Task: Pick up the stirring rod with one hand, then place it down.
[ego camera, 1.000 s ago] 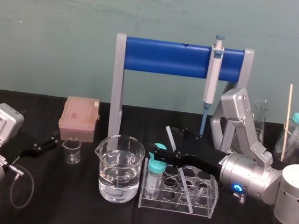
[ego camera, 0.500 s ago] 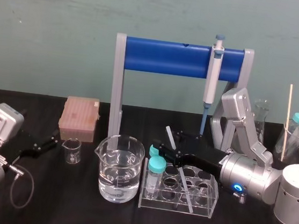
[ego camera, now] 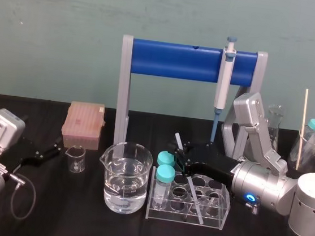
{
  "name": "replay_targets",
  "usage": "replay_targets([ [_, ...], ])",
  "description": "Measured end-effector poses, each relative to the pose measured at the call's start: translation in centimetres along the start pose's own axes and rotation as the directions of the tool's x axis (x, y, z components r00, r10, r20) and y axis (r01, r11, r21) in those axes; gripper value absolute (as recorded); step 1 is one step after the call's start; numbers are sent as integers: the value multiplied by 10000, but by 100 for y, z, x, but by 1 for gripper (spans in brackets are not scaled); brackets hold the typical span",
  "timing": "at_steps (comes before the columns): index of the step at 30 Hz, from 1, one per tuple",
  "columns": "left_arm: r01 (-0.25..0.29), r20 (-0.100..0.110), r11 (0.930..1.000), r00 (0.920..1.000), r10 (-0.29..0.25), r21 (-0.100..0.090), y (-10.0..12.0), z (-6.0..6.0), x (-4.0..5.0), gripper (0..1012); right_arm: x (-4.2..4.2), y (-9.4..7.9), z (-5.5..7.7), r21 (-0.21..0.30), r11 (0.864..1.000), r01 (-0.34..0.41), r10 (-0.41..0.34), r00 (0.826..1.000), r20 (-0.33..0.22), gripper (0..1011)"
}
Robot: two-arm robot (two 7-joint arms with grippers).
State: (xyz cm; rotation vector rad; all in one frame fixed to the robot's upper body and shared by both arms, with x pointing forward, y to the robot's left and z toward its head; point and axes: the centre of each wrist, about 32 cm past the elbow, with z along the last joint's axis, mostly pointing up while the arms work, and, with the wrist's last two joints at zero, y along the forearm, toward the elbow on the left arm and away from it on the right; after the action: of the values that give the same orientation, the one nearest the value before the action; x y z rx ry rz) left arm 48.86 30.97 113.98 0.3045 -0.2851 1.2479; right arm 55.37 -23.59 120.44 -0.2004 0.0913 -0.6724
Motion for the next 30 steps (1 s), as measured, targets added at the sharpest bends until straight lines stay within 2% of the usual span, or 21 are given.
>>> replay_targets([
  [7, 0, -1, 10000, 10000, 0, 0, 0, 0, 0, 1000, 0, 0, 0, 0, 10000, 0, 0, 10000, 0, 69],
  [10, 0, 0, 10000, 10000, 0, 0, 0, 0, 0, 1000, -4, -5, -19, 313, 9995, 54, -54, 10000, 3, 69],
  [14, 0, 0, 10000, 10000, 0, 0, 0, 0, 0, 1000, -10, -17, -57, 1019, 9946, 178, -194, 9997, 147, 69],
  [16, 0, 0, 10000, 10000, 0, 0, 0, 0, 0, 1000, -11, -32, -90, 1596, 9868, 279, -310, 9994, 170, 69],
  [20, 0, 0, 10000, 10000, 0, 0, 0, 0, 0, 1000, 3, -62, -109, 2302, 9729, 225, -294, 9992, 263, 69],
  [23, 0, 0, 10000, 10000, 0, 0, 0, 0, 0, 1000, 15, -100, -121, 2930, 9561, 57, -165, 9993, 343, 69],
  [26, -1, 0, 10000, 10000, 1, 0, 0, 0, 0, 1000, 22, -164, -98, 3605, 9324, -242, 47, 9985, 548, 69],
  [30, 0, 1, 10000, 10000, 0, 0, 0, 0, 0, 1000, 30, -230, -38, 3988, 9161, -419, 100, 9966, 819, 69],
])
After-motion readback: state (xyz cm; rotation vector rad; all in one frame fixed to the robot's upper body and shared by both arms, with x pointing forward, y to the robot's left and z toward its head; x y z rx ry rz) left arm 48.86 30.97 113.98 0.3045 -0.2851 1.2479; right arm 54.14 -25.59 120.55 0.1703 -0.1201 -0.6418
